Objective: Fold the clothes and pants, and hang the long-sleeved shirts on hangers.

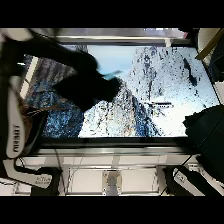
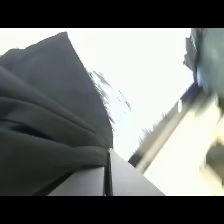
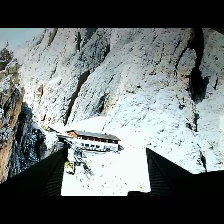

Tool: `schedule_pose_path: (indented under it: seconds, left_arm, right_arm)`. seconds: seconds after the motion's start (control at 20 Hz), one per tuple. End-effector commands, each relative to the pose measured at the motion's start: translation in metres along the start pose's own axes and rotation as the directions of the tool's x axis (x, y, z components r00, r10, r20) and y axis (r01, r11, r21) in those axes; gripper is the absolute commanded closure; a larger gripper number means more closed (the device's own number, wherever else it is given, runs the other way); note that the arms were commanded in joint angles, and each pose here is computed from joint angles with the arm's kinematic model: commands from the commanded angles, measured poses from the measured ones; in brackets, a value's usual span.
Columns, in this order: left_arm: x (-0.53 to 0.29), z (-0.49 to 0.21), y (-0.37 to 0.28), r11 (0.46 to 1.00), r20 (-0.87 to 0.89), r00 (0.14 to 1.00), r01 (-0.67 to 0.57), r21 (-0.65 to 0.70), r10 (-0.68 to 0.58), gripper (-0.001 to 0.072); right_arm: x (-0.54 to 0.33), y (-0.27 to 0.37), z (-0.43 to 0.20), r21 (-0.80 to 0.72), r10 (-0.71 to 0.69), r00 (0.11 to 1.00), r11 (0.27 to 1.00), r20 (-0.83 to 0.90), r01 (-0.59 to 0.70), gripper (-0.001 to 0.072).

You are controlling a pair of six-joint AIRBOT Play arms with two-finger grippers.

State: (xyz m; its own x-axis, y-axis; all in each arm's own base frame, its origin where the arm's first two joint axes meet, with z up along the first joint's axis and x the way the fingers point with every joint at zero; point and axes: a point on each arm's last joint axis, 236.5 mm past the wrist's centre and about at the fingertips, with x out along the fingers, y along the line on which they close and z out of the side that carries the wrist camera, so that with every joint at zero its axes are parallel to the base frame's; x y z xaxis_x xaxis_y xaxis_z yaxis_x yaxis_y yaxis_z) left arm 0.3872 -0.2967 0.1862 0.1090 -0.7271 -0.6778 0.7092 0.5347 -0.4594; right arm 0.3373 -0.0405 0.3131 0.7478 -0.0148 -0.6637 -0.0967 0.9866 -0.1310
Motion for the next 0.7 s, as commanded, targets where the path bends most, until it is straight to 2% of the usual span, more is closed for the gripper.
schedule_pose_path:
  seconds: [0.0,0.1,0.15,0.2,0.25,0.3,0.35,0.45,0.5,0.55,0.65]
  left_arm:
    - [0.115,-0.046,-0.062,0.991,-0.223,0.974,0.063,0.117,-0.036,0.0697]
    - [0.175,-0.070,-0.084,0.985,-0.292,0.954,0.112,0.133,-0.069,0.0695]
    - [0.198,-0.076,-0.087,0.984,-0.298,0.952,0.117,0.136,-0.072,0.0619]
    - [0.211,-0.075,-0.080,0.985,-0.290,0.956,0.091,0.149,-0.045,0.0332]
    - [0.209,-0.069,-0.059,0.984,-0.272,0.962,0.016,0.179,0.034,0.0048]
    - [0.193,-0.055,-0.030,0.979,-0.241,0.961,-0.095,0.181,0.138,0.0018]
    - [0.167,-0.035,0.004,0.958,-0.191,0.947,-0.226,0.174,0.258,0.0019]
    - [0.086,0.000,0.080,0.863,-0.079,0.861,-0.492,0.112,0.502,0.0020]
    - [0.047,0.003,0.113,0.815,-0.066,0.813,-0.578,0.040,0.579,0.0020]
    - [0.015,-0.002,0.142,0.782,-0.077,0.783,-0.621,-0.056,0.617,0.0021]
    - [-0.018,-0.020,0.190,0.744,-0.105,0.782,-0.618,-0.253,0.614,0.0021]
  right_arm:
    - [0.016,-0.007,-0.006,0.003,-0.011,0.999,1.000,-0.053,0.011,0.0168]
    - [0.032,-0.009,-0.010,0.008,0.001,0.996,1.000,-0.087,0.000,0.0168]
    - [0.041,-0.009,-0.011,0.012,0.011,0.994,1.000,-0.105,-0.010,0.0168]
    - [0.050,-0.009,-0.013,0.016,0.020,0.992,1.000,-0.124,-0.018,0.0168]
    - [0.059,-0.010,-0.016,0.016,0.025,0.989,1.000,-0.143,-0.023,0.0168]
    - [0.067,-0.011,-0.018,0.018,0.031,0.987,0.999,-0.160,-0.028,0.0168]
    - [0.075,-0.010,-0.022,0.019,0.038,0.984,0.999,-0.176,-0.035,0.0168]
    - [0.094,-0.007,-0.043,0.032,0.062,0.968,0.998,-0.243,-0.056,0.0168]
    - [0.104,-0.003,-0.059,0.042,0.079,0.954,0.997,-0.288,-0.069,0.0168]
    - [0.116,0.002,-0.078,0.057,0.101,0.936,0.995,-0.338,-0.086,0.0168]
    - [0.139,0.029,-0.106,0.124,0.212,0.900,0.976,-0.381,-0.178,0.0168]
